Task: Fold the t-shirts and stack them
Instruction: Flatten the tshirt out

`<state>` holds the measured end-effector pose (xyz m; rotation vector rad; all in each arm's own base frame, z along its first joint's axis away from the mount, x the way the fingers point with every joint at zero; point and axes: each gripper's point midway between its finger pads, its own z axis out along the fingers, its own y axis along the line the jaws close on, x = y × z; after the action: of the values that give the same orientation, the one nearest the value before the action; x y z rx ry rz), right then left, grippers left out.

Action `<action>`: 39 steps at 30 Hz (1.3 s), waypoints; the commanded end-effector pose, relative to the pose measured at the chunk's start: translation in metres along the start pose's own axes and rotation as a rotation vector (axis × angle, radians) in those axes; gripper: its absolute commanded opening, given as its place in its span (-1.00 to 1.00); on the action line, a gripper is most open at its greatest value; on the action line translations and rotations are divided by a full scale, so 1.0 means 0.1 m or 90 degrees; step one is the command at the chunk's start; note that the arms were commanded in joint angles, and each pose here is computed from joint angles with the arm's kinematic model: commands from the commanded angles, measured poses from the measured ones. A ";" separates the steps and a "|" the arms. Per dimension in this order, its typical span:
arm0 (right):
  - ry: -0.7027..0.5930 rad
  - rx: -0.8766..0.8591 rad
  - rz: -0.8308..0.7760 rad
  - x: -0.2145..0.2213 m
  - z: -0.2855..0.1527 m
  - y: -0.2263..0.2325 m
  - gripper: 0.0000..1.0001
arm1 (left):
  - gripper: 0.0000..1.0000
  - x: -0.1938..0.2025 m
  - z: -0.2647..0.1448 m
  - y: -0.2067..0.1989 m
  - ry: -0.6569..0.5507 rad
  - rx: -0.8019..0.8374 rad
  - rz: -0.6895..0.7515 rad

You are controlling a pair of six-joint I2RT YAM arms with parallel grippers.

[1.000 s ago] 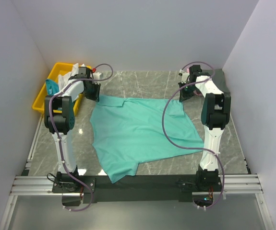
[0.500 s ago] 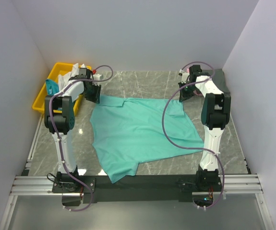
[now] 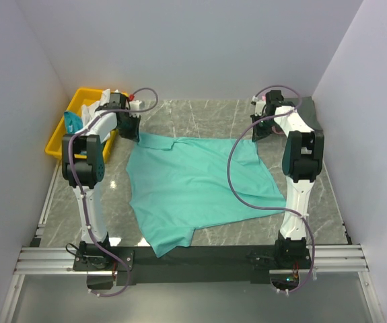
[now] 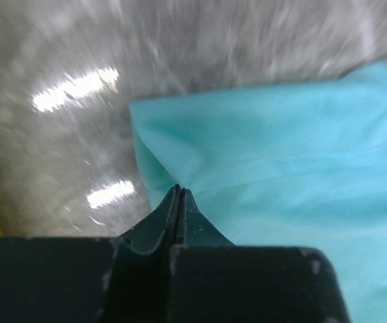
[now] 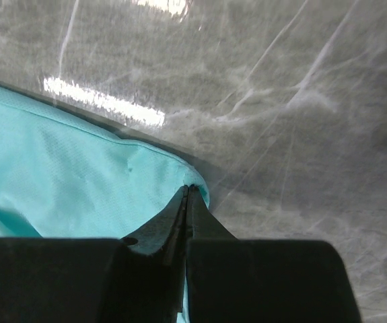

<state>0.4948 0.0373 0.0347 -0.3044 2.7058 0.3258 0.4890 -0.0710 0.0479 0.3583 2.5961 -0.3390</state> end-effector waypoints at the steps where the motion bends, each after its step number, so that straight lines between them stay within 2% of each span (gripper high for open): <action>1: -0.121 0.050 -0.032 -0.54 -0.45 -0.04 -1.00 | -0.99 -0.71 -0.38 -0.04 -0.133 0.028 -0.002; 7: -0.150 0.124 -0.013 -0.75 -0.35 -0.29 -1.00 | -0.99 -1.31 -0.31 0.00 -0.226 0.072 -0.009; 8: -0.152 0.131 -0.004 -0.77 -0.33 -0.32 -1.00 | -0.99 -1.30 -0.18 0.01 -0.222 0.081 -0.039; 13: -0.153 0.186 0.018 -0.85 -0.17 -0.54 -1.00 | -0.99 -1.65 0.03 0.13 -0.284 0.076 -0.041; 14: -0.148 0.195 0.022 -0.85 -0.14 -0.57 -1.00 | -0.99 -1.62 0.17 0.16 -0.277 0.076 -0.053; 21: -0.153 0.253 0.049 -0.98 -0.07 -0.78 -1.00 | -0.99 -1.89 0.41 0.15 -0.335 0.062 -0.018; 22: -0.147 0.264 0.042 -0.99 -0.01 -0.70 -1.00 | -0.95 -1.95 0.41 0.15 -0.353 0.058 -0.006; 23: -0.151 0.271 0.041 -1.02 -0.03 -0.70 -1.00 | -0.87 -1.98 0.42 0.14 -0.360 0.053 -0.004; 24: -0.150 0.279 0.042 -1.02 -0.04 -0.70 -0.91 | -0.76 -2.02 0.41 0.12 -0.369 0.056 -0.002; 25: -0.153 0.281 0.041 -1.03 -0.09 -0.70 -0.65 | -0.68 -2.07 0.37 0.11 -0.381 0.062 -0.004; 26: -0.152 0.279 0.041 -1.03 -0.13 -0.69 -0.47 | -0.52 -2.17 0.25 0.09 -0.405 0.067 0.002; 27: -0.146 0.277 0.039 -0.98 -0.15 -0.68 -0.32 | -0.12 -2.22 0.15 0.07 -0.418 0.078 0.003; 28: -0.166 0.280 0.036 -1.04 -0.35 -0.64 -0.13 | 0.03 -2.20 0.12 0.05 -0.418 0.088 -0.008; 29: -0.178 0.271 0.029 -1.07 -0.44 -0.60 -0.07 | 0.15 -2.34 -0.18 0.00 -0.455 0.090 0.002; 30: -0.165 0.262 0.026 -0.96 -0.45 -0.56 -0.03 | 0.22 -2.36 -0.29 -0.01 -0.461 0.092 0.003; 31: -0.194 0.257 0.021 -1.04 -0.73 -0.49 -0.01 | 0.25 -2.31 -0.34 -0.02 -0.455 0.089 0.000; 32: -0.193 0.246 0.011 -1.00 -0.81 -0.44 0.00 | 0.25 -2.37 -0.62 -0.08 -0.471 0.084 0.017; 34: -0.188 0.204 -0.020 -0.92 -1.00 -0.29 0.00 | 0.25 -2.16 -0.66 -0.12 -0.422 0.076 0.022; 35: -0.153 0.183 -0.032 -0.76 -1.01 -0.21 0.00 | 0.25 -2.13 -0.86 -0.18 -0.417 0.075 0.031; 36: -0.136 0.152 -0.045 -0.67 -1.03 -0.12 0.00 | 0.23 -1.88 -0.82 -0.24 -0.356 0.082 0.022; 37: -0.126 0.141 -0.063 -0.59 -1.14 -0.06 0.00 | 0.21 -1.64 -0.75 -0.27 -0.310 0.092 0.050; 38: -0.079 0.120 -0.070 -0.34 -1.08 0.00 0.00 | 0.18 -1.52 -0.88 -0.36 -0.293 0.098 0.067; 39: -0.058 0.097 -0.084 -0.21 -1.09 0.08 0.00 | 0.14 -1.22 -0.86 -0.41 -0.231 0.107 0.059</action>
<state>0.5181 0.0046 0.1289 -0.2495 2.5271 -0.0272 0.6052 -0.0986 0.1708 0.2791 2.0996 -0.5015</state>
